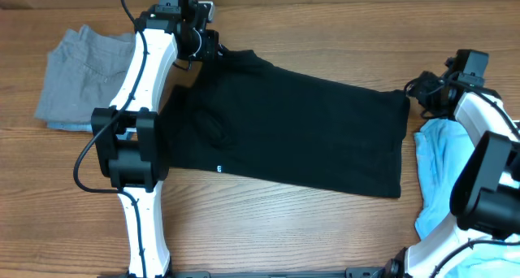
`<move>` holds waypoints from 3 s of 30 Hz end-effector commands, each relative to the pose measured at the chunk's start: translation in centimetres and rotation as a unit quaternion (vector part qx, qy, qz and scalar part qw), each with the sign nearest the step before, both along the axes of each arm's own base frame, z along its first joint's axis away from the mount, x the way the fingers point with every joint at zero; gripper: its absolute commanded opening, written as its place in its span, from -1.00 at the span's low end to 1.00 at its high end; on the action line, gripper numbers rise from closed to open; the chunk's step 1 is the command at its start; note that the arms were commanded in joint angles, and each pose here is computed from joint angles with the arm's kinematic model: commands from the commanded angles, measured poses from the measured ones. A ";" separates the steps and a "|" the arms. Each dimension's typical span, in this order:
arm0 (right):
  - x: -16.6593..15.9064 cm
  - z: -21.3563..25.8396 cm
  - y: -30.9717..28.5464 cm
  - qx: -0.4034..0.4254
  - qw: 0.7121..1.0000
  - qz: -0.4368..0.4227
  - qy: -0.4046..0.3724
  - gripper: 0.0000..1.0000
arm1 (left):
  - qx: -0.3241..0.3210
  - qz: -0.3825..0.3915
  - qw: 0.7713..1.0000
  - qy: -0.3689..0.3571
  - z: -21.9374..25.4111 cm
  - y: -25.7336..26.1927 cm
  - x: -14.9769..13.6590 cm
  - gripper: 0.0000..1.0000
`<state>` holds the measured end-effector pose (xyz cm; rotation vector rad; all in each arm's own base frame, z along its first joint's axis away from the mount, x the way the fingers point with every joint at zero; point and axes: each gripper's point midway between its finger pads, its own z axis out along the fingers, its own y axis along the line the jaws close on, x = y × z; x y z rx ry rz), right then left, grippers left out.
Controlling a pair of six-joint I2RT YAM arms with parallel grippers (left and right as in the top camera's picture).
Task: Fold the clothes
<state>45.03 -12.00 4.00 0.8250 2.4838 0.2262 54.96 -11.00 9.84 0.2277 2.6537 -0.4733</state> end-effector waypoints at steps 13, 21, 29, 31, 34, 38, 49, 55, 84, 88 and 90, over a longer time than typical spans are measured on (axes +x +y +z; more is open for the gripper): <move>0.3 -3.1 4.1 0.092 0.994 0.060 0.013 -0.57 | -0.014 -0.015 1.000 -0.005 2.0 -1.3 -0.7 -0.92; 0.2 -2.3 3.8 0.093 0.994 0.057 0.008 -0.92 | -0.010 -0.018 1.000 0.003 2.2 -1.0 -1.2 -0.91; -0.8 2.7 3.3 0.084 0.995 0.050 -0.016 -0.93 | 0.008 -0.012 0.999 -0.032 6.2 0.2 -1.6 -0.92; -1.3 3.7 3.5 0.084 0.995 0.050 -0.016 -0.92 | 0.021 -0.010 0.999 -0.042 7.4 0.7 -1.9 -0.92; -2.2 4.3 3.8 0.088 0.995 0.049 -0.004 -0.92 | 0.043 -0.009 0.998 -0.039 8.0 1.5 -2.7 -0.92; -4.1 3.6 4.3 0.105 0.993 0.039 0.038 -0.92 | 0.069 -0.006 0.998 0.003 7.0 2.4 -4.6 -0.91; -9.6 1.7 4.9 0.124 0.979 -0.009 0.163 -0.92 | 0.140 0.045 0.976 0.161 4.7 6.3 -11.4 -0.92; -12.1 1.3 4.7 0.110 0.970 -0.020 0.217 -0.92 | 0.139 0.079 0.964 0.212 4.6 8.1 -13.5 -0.92; -16.2 1.4 5.6 0.113 0.948 0.018 0.296 0.07 | 0.128 0.058 0.952 0.272 3.2 8.2 -16.2 0.12; -14.6 2.4 8.2 0.175 0.951 0.086 0.241 0.03 | 0.086 0.038 0.959 0.266 1.8 6.5 -15.8 0.16; -13.9 3.4 9.3 0.200 0.951 0.112 0.209 0.03 | 0.061 0.018 0.961 0.268 0.6 5.1 -15.9 0.13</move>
